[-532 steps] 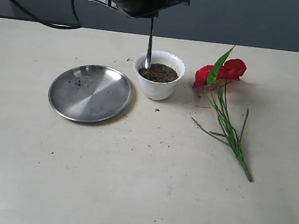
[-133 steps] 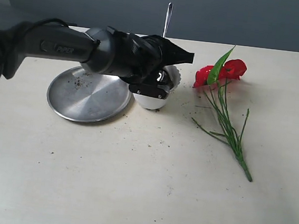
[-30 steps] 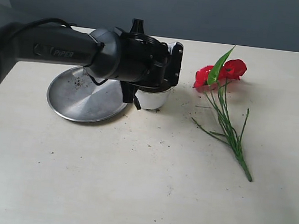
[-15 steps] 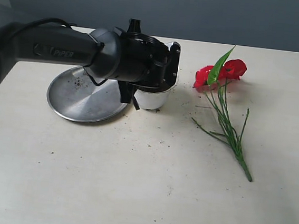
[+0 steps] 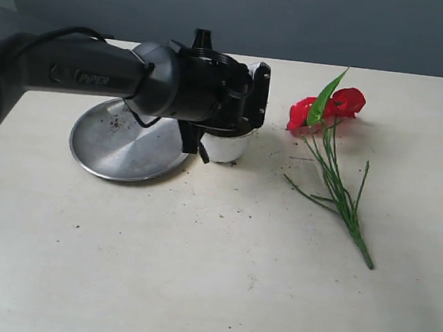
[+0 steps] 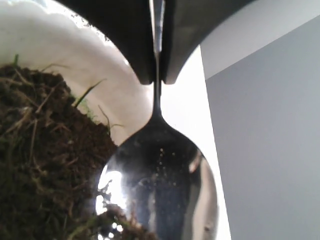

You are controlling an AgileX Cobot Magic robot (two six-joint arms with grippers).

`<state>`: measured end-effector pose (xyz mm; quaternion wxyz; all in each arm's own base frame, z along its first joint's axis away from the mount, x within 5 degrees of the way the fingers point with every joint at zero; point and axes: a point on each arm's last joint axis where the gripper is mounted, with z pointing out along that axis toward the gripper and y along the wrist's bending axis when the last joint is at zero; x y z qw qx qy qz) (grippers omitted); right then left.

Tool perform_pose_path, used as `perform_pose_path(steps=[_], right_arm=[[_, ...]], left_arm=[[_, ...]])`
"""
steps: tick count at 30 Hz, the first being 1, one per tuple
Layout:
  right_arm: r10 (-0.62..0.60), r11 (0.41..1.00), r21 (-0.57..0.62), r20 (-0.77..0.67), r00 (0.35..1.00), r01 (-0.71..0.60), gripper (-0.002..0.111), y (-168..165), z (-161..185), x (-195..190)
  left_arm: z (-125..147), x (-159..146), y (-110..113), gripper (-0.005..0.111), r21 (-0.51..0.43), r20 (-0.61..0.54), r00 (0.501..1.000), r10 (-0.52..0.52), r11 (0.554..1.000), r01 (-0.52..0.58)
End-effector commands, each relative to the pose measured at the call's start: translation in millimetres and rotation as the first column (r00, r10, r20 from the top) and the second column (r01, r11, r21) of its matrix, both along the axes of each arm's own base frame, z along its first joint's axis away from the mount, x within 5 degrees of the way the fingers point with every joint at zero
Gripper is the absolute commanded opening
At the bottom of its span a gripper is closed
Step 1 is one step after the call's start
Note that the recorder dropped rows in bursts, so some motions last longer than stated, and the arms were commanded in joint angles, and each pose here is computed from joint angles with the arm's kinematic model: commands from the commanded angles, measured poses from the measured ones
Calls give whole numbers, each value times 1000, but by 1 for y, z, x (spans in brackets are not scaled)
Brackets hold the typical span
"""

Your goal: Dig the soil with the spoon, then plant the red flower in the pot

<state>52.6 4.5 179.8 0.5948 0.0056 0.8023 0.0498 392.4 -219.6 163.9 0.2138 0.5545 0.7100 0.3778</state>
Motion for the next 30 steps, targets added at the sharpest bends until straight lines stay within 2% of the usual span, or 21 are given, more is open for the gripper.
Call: perform_pose_path(steps=[1, 6, 10, 13, 19, 26, 30], right_arm=[[-4, 1000, -2, 13, 1000, 4, 0, 0, 0, 0], [-4, 1000, -2, 13, 1000, 4, 0, 0, 0, 0], [-4, 1000, -2, 16, 1000, 4, 0, 0, 1, 0], [-4, 1000, -2, 16, 1000, 4, 0, 0, 1, 0], [-4, 1000, -2, 16, 1000, 4, 0, 0, 1, 0], [-4, 1000, -2, 16, 1000, 4, 0, 0, 1, 0], [-4, 1000, -2, 14, 1000, 4, 0, 0, 1, 0]], left_arm=[[1, -1, -4, 0, -59, -5, 1000, -23, 998, 22], [-1, -2, -6, 0, -97, -19, 1000, -24, 995, 22], [-5, -6, -11, 0, -271, -46, 996, 74, 959, -84], [-6, -6, -11, 0, -338, -40, 989, 139, 930, -145], [-7, -8, -11, 0, -358, -63, 983, 172, 915, -183], [-13, -14, -13, 0, -433, -157, 955, 250, 852, -294], [-13, -15, -13, 0, -443, -166, 950, 265, 840, -312]])
